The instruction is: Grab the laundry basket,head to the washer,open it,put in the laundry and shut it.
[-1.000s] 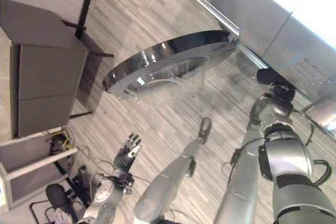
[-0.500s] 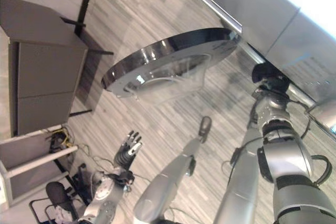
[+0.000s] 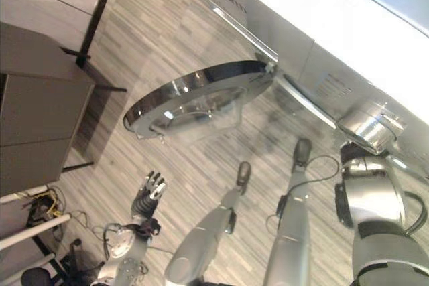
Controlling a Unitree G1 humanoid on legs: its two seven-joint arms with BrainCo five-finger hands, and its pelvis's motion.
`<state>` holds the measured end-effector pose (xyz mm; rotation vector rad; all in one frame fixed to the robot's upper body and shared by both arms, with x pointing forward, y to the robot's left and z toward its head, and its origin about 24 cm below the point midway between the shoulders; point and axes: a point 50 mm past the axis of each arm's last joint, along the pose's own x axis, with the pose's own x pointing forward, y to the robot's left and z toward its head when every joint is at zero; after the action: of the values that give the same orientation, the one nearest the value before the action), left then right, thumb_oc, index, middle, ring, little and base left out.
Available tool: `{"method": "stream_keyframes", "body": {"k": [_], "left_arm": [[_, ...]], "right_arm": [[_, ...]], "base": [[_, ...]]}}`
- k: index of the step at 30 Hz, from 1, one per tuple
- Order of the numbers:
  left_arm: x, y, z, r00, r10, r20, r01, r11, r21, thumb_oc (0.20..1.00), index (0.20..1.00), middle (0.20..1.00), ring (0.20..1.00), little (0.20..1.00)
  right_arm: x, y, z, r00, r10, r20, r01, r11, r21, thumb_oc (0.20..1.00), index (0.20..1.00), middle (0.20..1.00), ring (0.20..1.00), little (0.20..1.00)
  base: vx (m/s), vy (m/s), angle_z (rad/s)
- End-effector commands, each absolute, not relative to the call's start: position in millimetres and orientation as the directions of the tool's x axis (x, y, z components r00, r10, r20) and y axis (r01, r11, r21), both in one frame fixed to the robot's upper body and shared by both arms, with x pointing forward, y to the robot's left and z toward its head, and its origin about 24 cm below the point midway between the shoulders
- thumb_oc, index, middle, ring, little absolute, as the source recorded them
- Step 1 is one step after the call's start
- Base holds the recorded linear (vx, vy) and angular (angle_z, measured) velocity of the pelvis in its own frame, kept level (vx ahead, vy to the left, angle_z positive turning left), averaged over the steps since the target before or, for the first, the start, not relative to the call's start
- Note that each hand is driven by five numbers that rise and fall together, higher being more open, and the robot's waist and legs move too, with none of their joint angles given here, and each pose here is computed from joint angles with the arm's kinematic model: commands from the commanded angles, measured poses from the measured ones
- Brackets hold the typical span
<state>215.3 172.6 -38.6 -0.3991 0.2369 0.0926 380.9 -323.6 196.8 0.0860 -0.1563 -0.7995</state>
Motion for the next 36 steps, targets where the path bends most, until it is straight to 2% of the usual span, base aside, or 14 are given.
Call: {"method": "stream_keyframes", "body": {"k": [1, 4, 7, 9, 11, 12, 13, 16, 21, 23, 25, 27, 31, 36], "left_arm": [[209.5, 190.0, -34.4, 0.972, 0.035, -0.232, -0.106, 0.948, -0.300, 1.000, 1.000, 1.000, 1.000, 1.000], [207.2, 186.8, -36.8, 0.970, 0.009, -0.244, -0.083, 0.952, -0.296, 1.000, 1.000, 1.000, 1.000, 1.000], [207.6, 184.2, -35.6, 0.972, 0.002, -0.233, -0.073, 0.952, -0.296, 1.000, 1.000, 1.000, 1.000, 1.000], [208.8, 185.6, -36.8, 0.971, 0.034, -0.235, -0.104, 0.951, -0.292, 1.000, 1.000, 1.000, 1.000, 1.000], [208.4, 185.9, -37.1, 0.971, 0.034, -0.237, -0.104, 0.951, -0.290, 1.000, 1.000, 1.000, 1.000, 1.000], [208.5, 188.6, -39.5, 0.967, 0.071, -0.244, -0.144, 0.946, -0.292, 1.000, 1.000, 1.000, 1.000, 1.000], [208.9, 189.2, -41.4, 0.963, 0.091, -0.252, -0.166, 0.941, -0.294, 1.000, 1.000, 1.000, 1.000, 1.000], [200.3, 199.3, -49.2, 0.943, 0.155, -0.295, -0.240, 0.929, -0.281, 1.000, 1.000, 1.000, 1.000, 1.000], [192.2, 206.9, -55.2, 0.929, 0.181, -0.324, -0.273, 0.925, -0.263, 1.000, 1.000, 1.000, 1.000, 1.000], [187.2, 209.2, -64.3, 0.909, 0.201, -0.366, -0.301, 0.923, -0.240, 1.000, 1.000, 1.000, 1.000, 1.000], [187.4, 209.7, -65.7, 0.904, 0.208, -0.373, -0.309, 0.922, -0.235, 1.000, 1.000, 1.000, 1.000, 1.000], [185.9, 211.8, -71.0, 0.888, 0.229, -0.399, -0.333, 0.918, -0.215, 1.000, 1.000, 1.000, 1.000, 1.000], [181.8, 215.6, -78.0, 0.865, 0.258, -0.431, -0.367, 0.911, -0.191, 1.000, 1.000, 1.000, 1.000, 1.000], [167.0, 225.1, -87.5, 0.826, 0.303, -0.475, -0.408, 0.903, -0.134, 1.000, 1.000, 1.000, 1.000, 1.000]], "right_arm": [[371.7, -352.9, 266.6, 0.688, -0.690, 0.226, 0.713, 0.700, -0.032, 1.000, 1.000, 1.000, 1.000, 1.000], [372.9, -352.2, 261.3, 0.697, -0.687, 0.208, 0.713, 0.695, -0.094, 1.000, 1.000, 1.000, 1.000, 1.000], [384.0, -328.7, 251.4, 0.733, -0.630, 0.255, 0.667, 0.739, -0.092, 1.000, 1.000, 1.000, 1.000, 1.000], [392.6, -297.3, 235.8, 0.776, -0.548, 0.311, 0.598, 0.797, -0.088, 1.000, 1.000, 1.000, 1.000, 1.000], [392.5, -297.1, 234.5, 0.776, -0.550, 0.309, 0.599, 0.796, -0.088, 1.000, 1.000, 1.000, 1.000, 1.000], [393.0, -261.9, 217.7, 0.817, -0.437, 0.375, 0.509, 0.854, -0.113, 1.000, 1.000, 1.000, 1.000, 1.000], [390.0, -252.5, 203.2, 0.835, -0.407, 0.371, 0.475, 0.873, -0.111, 1.000, 1.000, 1.000, 1.000, 1.000], [369.2, -210.5, 125.0, 0.923, -0.296, 0.247, 0.339, 0.929, -0.152, 1.000, 1.000, 1.000, 1.000, 1.000], [342.5, -175.9, 72.3, 0.973, -0.178, 0.144, 0.206, 0.956, -0.208, 1.000, 1.000, 1.000, 1.000, 1.000], [316.5, -145.0, 34.4, 0.998, -0.060, 0.028, 0.064, 0.981, -0.182, 1.000, 1.000, 1.000, 1.000, 1.000], [308.8, -141.0, 24.1, 0.999, -0.035, -0.008, 0.033, 0.983, -0.183, 1.000, 1.000, 1.000, 1.000, 1.000], [280.9, -136.9, -7.3, 0.991, 0.007, -0.131, -0.025, 0.990, -0.139, 1.000, 1.000, 1.000, 1.000, 1.000], [246.3, -146.6, -36.3, 0.968, 0.000, -0.252, -0.022, 0.996, -0.084, 1.000, 1.000, 1.000, 1.000, 1.000], [201.6, -185.1, -49.6, 0.942, -0.100, -0.319, 0.077, 0.994, -0.083, 1.000, 1.000, 1.000, 1.000, 1.000]], "base": [[0.00, 0.000, 0.00], [0.00, 0.013, 0.01], [0.00, 0.013, 0.00], [0.00, 0.000, 0.00], [0.00, -0.005, -0.02], [0.00, -0.027, -0.04], [0.00, -0.045, -0.05], [0.02, -0.030, -0.09], [0.03, 0.052, -0.14], [0.03, 0.080, -0.30], [0.03, 0.056, -0.22], [0.06, 0.072, -0.05], [0.06, 0.030, -0.05], [0.09, 0.052, -0.09]]}}
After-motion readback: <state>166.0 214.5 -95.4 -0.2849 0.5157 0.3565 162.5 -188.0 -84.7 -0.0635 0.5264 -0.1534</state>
